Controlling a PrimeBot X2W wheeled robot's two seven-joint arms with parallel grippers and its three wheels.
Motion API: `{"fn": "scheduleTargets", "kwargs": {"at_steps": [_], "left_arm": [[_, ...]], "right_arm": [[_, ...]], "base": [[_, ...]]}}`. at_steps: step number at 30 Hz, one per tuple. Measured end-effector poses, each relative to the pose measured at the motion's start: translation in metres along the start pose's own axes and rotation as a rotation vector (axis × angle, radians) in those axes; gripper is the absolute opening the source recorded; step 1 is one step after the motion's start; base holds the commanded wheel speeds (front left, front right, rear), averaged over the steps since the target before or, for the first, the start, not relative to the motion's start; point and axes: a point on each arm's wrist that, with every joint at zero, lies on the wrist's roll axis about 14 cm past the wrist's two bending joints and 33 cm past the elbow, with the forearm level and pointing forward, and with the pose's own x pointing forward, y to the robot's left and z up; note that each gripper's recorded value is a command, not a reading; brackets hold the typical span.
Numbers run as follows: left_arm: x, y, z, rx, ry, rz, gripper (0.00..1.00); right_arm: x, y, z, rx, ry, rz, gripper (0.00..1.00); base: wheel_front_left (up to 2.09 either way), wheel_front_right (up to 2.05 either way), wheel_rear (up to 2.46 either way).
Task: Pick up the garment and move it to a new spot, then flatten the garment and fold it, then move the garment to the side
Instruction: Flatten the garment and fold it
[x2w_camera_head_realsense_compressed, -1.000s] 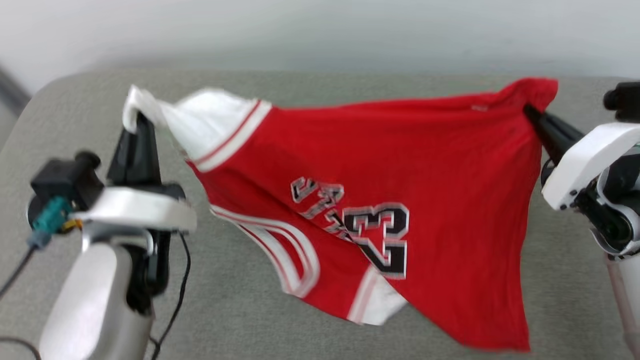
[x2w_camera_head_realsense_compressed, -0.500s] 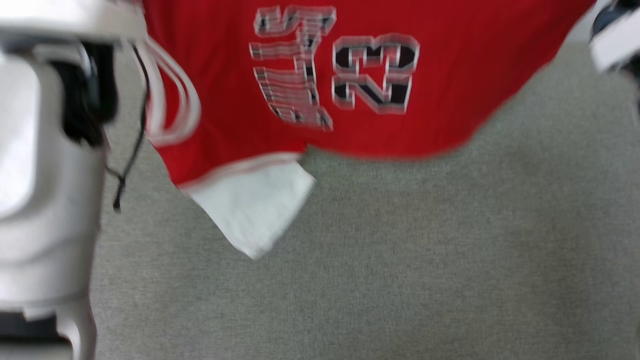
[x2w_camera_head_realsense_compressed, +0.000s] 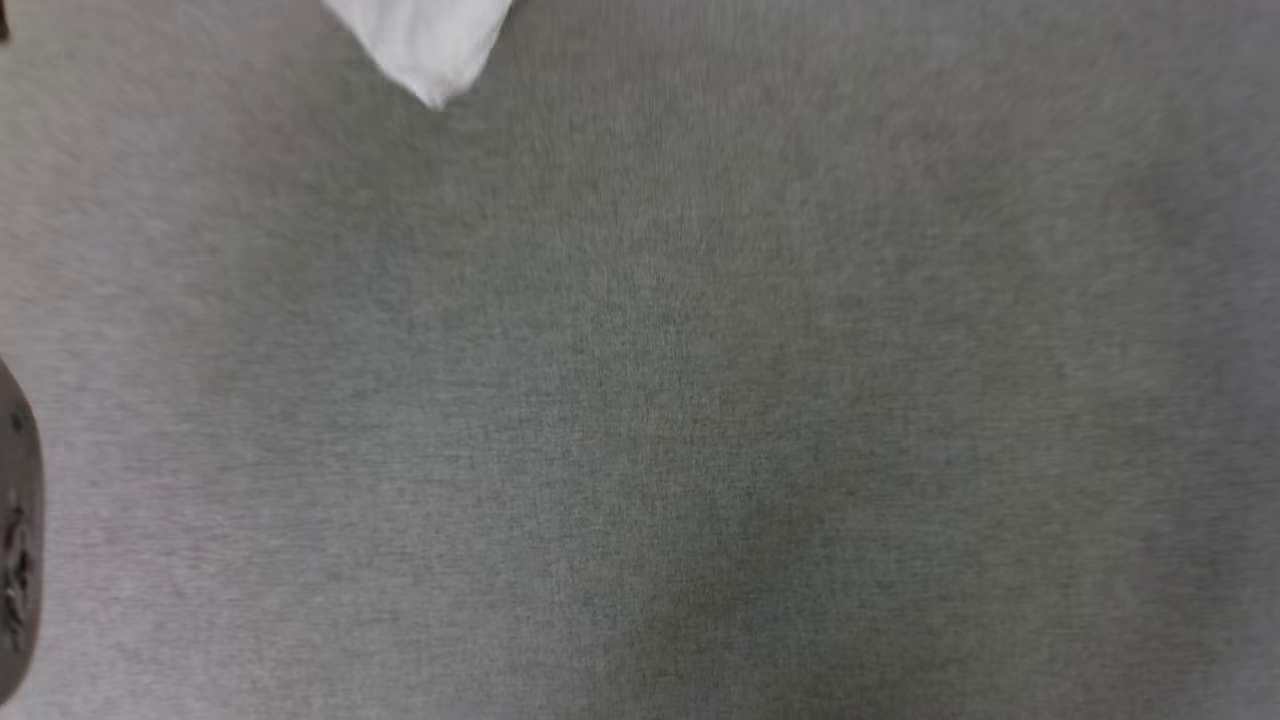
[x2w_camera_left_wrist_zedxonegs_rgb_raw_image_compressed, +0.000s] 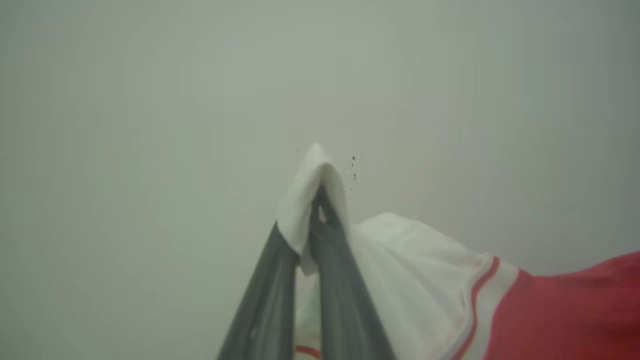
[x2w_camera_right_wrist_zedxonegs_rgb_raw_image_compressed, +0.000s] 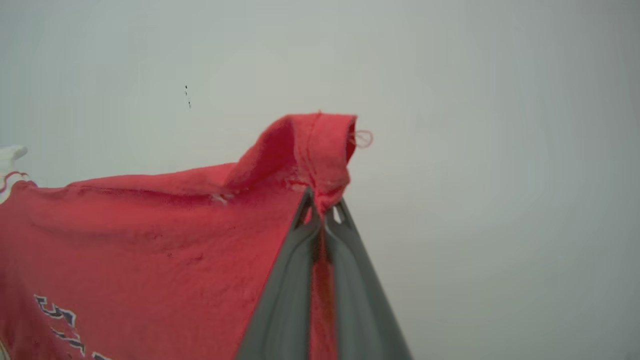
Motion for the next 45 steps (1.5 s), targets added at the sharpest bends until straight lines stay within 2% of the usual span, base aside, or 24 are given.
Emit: {"fn": "scheduleTargets", "kwargs": {"at_steps": [6, 13, 21, 26, 28, 32, 41, 45], "left_arm": [[-0.004, 0.000, -0.094, -0.001, 0.156, -0.001, 0.00], [-0.048, 0.003, -0.211, -0.020, 0.411, 0.026, 0.00], [-0.108, 0.002, -0.273, -0.081, 0.635, 0.066, 0.00], [-0.143, 0.001, -0.282, -0.146, 0.722, 0.097, 0.00], [-0.161, -0.002, -0.283, -0.167, 0.762, 0.101, 0.00], [-0.206, 0.002, -0.276, -0.205, 0.846, 0.139, 0.00], [-0.290, 0.022, -0.223, -0.254, 0.923, 0.243, 0.00], [-0.320, 0.024, -0.197, -0.259, 0.924, 0.253, 0.00]], "right_arm": [[0.025, -0.011, -0.075, 0.001, 0.116, -0.001, 0.00], [0.025, -0.020, -0.182, 0.034, 0.315, -0.029, 0.00], [-0.002, -0.021, -0.247, 0.061, 0.517, -0.074, 0.00], [-0.037, -0.013, -0.273, 0.074, 0.635, -0.080, 0.00], [-0.052, -0.011, -0.276, 0.055, 0.667, -0.073, 0.00], [-0.096, -0.006, -0.283, 0.087, 0.723, -0.085, 0.00], [-0.186, 0.007, -0.254, 0.117, 0.769, -0.074, 0.00], [-0.220, 0.012, -0.237, 0.126, 0.760, -0.068, 0.00]], "base": [[0.00, 0.00, 0.00], [0.00, 0.00, 0.00], [0.00, 0.00, 0.00], [0.00, 0.00, 0.00], [0.00, 0.00, 0.00], [0.00, 0.00, 0.00], [0.00, 0.00, 0.00], [0.00, 0.00, 0.00]]}}
